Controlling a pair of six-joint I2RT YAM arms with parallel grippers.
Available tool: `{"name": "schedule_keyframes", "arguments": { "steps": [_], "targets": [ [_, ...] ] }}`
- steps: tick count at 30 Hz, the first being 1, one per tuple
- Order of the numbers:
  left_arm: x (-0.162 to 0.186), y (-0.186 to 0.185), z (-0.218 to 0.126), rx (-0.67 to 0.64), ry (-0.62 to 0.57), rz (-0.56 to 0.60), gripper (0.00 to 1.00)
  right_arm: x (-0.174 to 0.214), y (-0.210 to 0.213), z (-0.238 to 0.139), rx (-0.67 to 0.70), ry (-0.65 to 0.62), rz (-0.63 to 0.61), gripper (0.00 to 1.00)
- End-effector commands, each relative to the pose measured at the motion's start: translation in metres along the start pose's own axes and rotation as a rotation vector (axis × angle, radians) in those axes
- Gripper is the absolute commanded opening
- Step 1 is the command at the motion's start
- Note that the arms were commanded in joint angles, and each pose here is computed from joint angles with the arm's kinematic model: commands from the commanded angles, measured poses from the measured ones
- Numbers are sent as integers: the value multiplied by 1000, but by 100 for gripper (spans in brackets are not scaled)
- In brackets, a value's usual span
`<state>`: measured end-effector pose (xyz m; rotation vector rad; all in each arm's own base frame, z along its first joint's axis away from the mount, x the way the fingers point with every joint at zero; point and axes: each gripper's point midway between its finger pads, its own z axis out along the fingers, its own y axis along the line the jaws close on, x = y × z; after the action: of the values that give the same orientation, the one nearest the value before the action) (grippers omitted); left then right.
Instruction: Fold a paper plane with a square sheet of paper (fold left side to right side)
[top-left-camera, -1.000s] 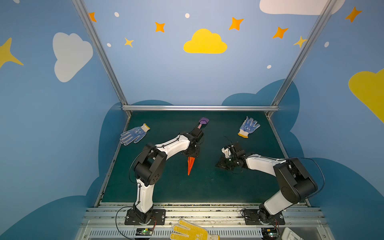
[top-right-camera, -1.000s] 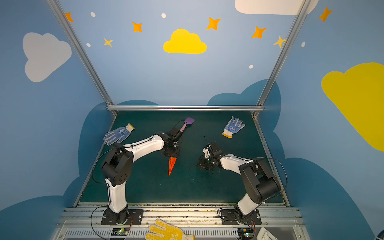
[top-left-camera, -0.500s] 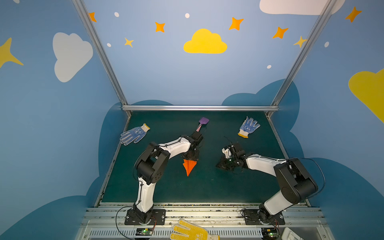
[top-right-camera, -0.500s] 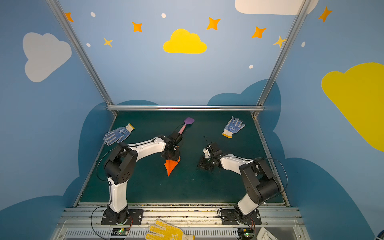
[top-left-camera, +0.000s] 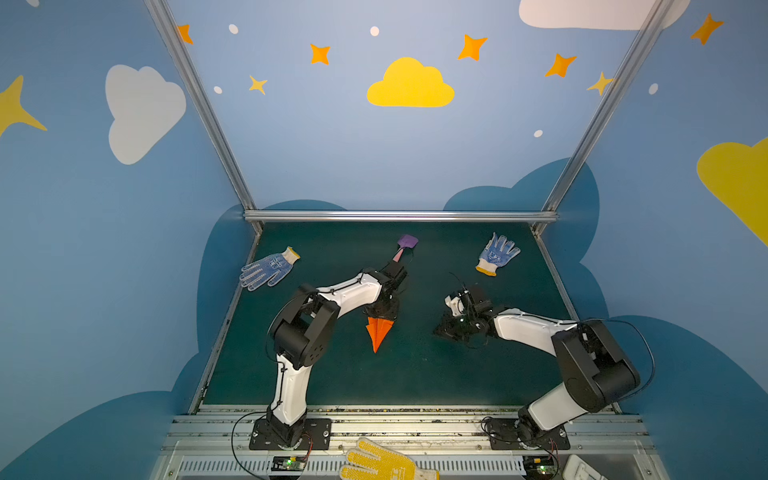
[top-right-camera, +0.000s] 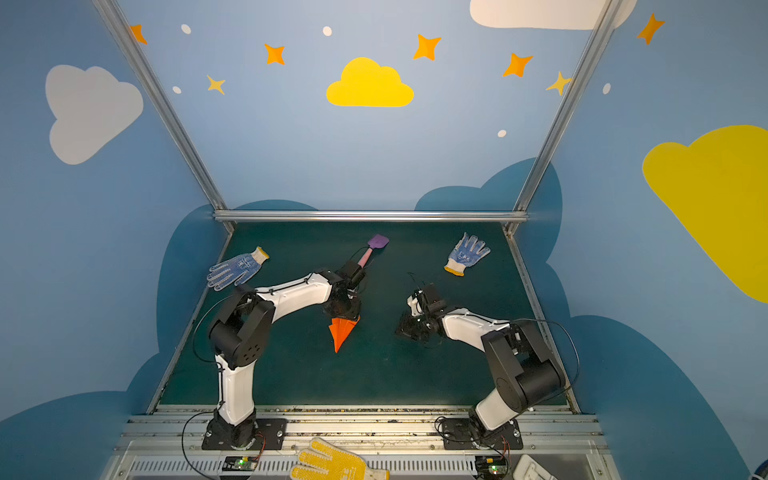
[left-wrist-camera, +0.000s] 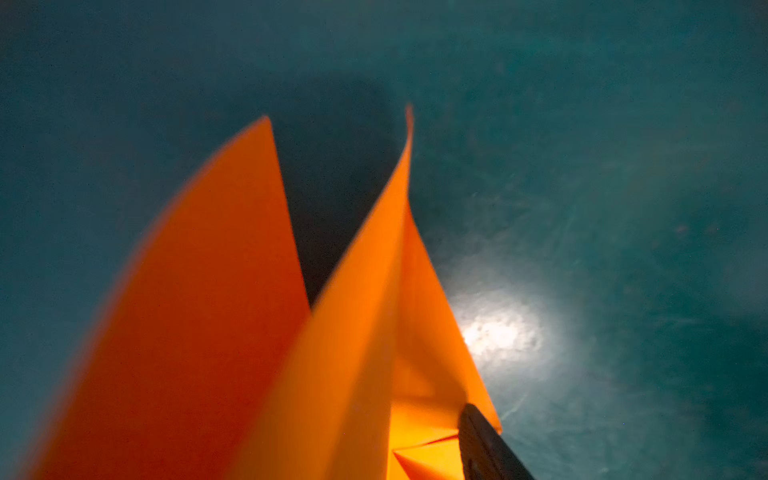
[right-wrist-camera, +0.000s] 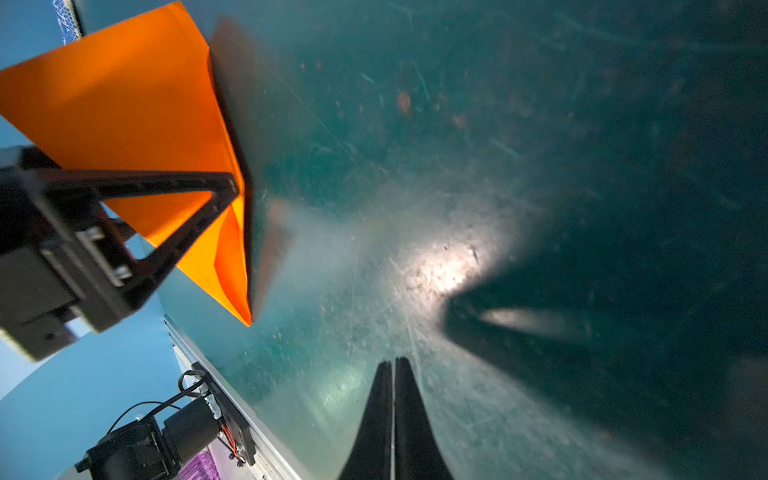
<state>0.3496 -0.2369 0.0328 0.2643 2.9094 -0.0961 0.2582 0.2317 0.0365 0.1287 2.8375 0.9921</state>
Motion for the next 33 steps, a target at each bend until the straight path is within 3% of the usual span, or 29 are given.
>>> {"name": "schedule_keyframes", "arguments": {
  "steps": [1, 7, 8, 12, 14, 18, 19, 24, 28, 30, 33],
  "targets": [
    [-26, -8, -49, 45, -92, 5, 65, -6, 8, -11, -7, -24, -28, 0],
    [-56, -1, -128, 52, -283, -19, 76, -14, 14, -28, -3, -59, -43, 1],
    [-59, 4, -143, 40, -326, -33, 78, -17, 15, -34, 4, -72, -49, 8],
    [-68, 46, -194, -106, -511, -124, 92, -37, 11, -69, 99, -168, -90, 54],
    [-69, 69, -212, -180, -617, -168, 100, -53, 5, -93, 183, -248, -109, 65],
    [-64, 119, -233, -241, -815, -248, 100, -87, -23, -146, 375, -459, -69, 77],
    [-60, 130, -235, -258, -863, -258, 100, -95, -28, -157, 402, -515, -68, 91],
    [-32, 208, -237, -426, -1034, -345, 100, -126, -55, -208, 596, -818, -142, 93],
    [-2, 268, -207, -466, -995, -503, 100, -140, -67, -225, 759, -883, -268, 94],
    [12, 294, -182, -476, -977, -608, 100, -147, -78, -229, 814, -916, -283, 94],
    [23, 308, -148, -495, -921, -674, 100, -154, -99, -231, 896, -939, -267, 94]
  ]
}}
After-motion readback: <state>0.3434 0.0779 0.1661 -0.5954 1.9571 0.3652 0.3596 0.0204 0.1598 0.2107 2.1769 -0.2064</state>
